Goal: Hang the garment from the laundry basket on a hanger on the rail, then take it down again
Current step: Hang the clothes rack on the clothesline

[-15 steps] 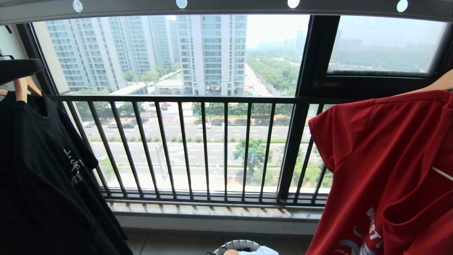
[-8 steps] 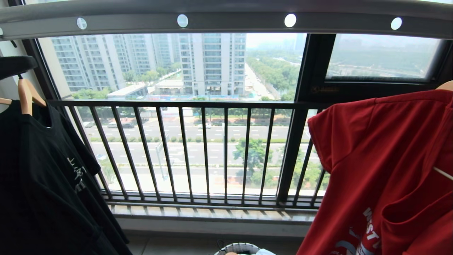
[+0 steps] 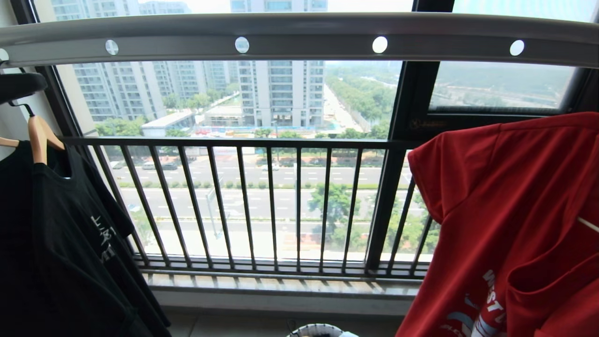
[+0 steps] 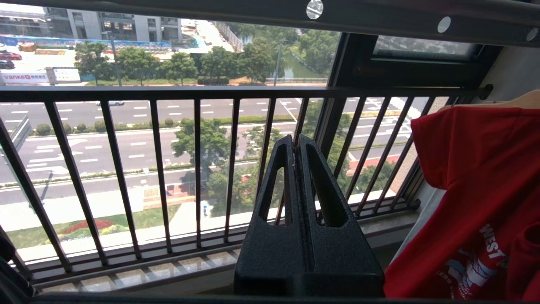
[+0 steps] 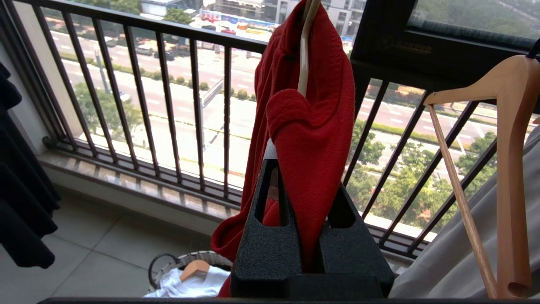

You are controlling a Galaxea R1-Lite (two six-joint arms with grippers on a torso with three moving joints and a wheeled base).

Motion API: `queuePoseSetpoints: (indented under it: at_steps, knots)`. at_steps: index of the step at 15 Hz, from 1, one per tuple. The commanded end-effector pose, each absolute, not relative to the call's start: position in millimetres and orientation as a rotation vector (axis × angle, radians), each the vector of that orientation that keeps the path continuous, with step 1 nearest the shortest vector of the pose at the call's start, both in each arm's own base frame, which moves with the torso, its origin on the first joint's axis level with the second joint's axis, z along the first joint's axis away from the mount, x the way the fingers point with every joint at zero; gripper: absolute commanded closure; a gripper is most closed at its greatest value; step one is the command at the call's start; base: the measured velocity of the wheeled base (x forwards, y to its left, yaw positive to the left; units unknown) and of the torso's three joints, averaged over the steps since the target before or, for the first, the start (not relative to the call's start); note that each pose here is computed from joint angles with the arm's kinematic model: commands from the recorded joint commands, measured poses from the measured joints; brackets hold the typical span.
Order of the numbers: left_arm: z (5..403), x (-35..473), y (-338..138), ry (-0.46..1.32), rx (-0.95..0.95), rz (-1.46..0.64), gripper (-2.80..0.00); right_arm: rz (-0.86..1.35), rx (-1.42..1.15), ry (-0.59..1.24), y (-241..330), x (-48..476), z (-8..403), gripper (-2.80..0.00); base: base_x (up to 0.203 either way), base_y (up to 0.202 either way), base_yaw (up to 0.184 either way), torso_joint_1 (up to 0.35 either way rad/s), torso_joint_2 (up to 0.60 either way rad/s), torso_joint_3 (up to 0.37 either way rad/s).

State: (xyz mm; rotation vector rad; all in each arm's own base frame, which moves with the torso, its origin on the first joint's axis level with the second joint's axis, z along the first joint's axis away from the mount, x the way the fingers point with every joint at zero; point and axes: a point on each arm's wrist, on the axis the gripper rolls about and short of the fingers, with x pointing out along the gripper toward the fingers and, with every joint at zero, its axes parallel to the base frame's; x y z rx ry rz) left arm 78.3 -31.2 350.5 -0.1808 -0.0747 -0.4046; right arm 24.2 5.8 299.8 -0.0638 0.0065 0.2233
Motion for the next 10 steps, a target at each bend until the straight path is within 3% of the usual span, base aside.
queuePoseSetpoints:
  at_steps: [1, 10]
  knots:
    - [351, 79, -31, -0.073, -0.182, -0.405, 0.0, 0.23, -0.063, -0.011, 4, 19, 301, 0.0, 0.0, 0.0, 0.0, 0.0, 0.0, 0.0]
    - [353, 78, -31, -0.081, -0.19, -0.404, 0.0, 0.225, -0.067, 0.018, 8, 30, 304, 0.0, 0.0, 0.0, 0.0, 0.0, 0.0, 0.0]
